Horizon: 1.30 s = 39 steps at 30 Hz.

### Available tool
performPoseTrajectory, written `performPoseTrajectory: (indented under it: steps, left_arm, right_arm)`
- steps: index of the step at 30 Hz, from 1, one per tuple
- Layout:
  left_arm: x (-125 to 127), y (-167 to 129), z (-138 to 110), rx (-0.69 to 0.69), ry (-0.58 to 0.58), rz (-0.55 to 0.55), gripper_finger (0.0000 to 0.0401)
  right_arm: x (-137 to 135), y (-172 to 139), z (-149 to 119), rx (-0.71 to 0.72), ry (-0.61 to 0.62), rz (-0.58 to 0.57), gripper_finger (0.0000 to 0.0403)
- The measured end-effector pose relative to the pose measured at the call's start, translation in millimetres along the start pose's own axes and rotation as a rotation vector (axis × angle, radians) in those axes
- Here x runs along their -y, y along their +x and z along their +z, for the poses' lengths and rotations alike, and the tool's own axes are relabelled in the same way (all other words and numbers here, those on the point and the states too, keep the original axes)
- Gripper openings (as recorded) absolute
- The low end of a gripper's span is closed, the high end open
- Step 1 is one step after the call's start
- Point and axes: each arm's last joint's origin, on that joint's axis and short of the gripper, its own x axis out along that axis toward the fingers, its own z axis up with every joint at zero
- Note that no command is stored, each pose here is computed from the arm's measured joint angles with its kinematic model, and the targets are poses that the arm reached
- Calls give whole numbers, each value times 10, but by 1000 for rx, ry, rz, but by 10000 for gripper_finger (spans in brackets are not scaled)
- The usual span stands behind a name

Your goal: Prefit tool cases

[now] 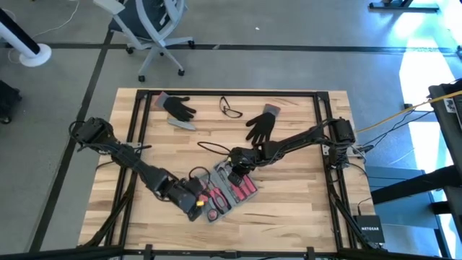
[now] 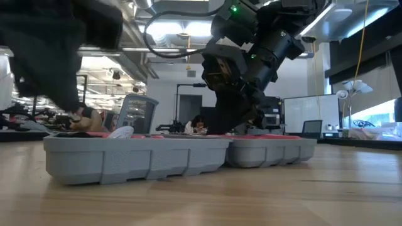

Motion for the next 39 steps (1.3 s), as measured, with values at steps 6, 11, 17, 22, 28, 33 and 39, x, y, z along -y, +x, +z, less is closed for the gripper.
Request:
performPoseTrajectory:
  steps: [6, 11, 17, 22, 28, 33, 39]
  left_arm:
    - [50, 90, -52, 19, 187, 47, 0]
    - [14, 169, -55, 21, 180, 85, 0]
    - [-26, -264, -18, 72, 199, 279, 0]
    - [-151, -648, -64, 52, 300, 406, 0]
    - [-282, -841, -146, 27, 376, 445, 0]
    - [-386, -748, -163, 52, 389, 450, 0]
    - [-496, -427, -232, 116, 333, 264, 0]
  right_arm:
    - [14, 69, -11, -21, 5, 24, 0]
    - [1, 75, -13, -47, 4, 69, 0]
    - [48, -74, 38, -35, -17, 15, 0]
    - [249, -136, 117, -59, -60, -64, 0]
    - [210, -472, 296, 76, -69, -55, 0]
    - [-48, -679, 265, 113, -87, 71, 0]
    - [-590, -436, -105, 87, -17, 149, 0]
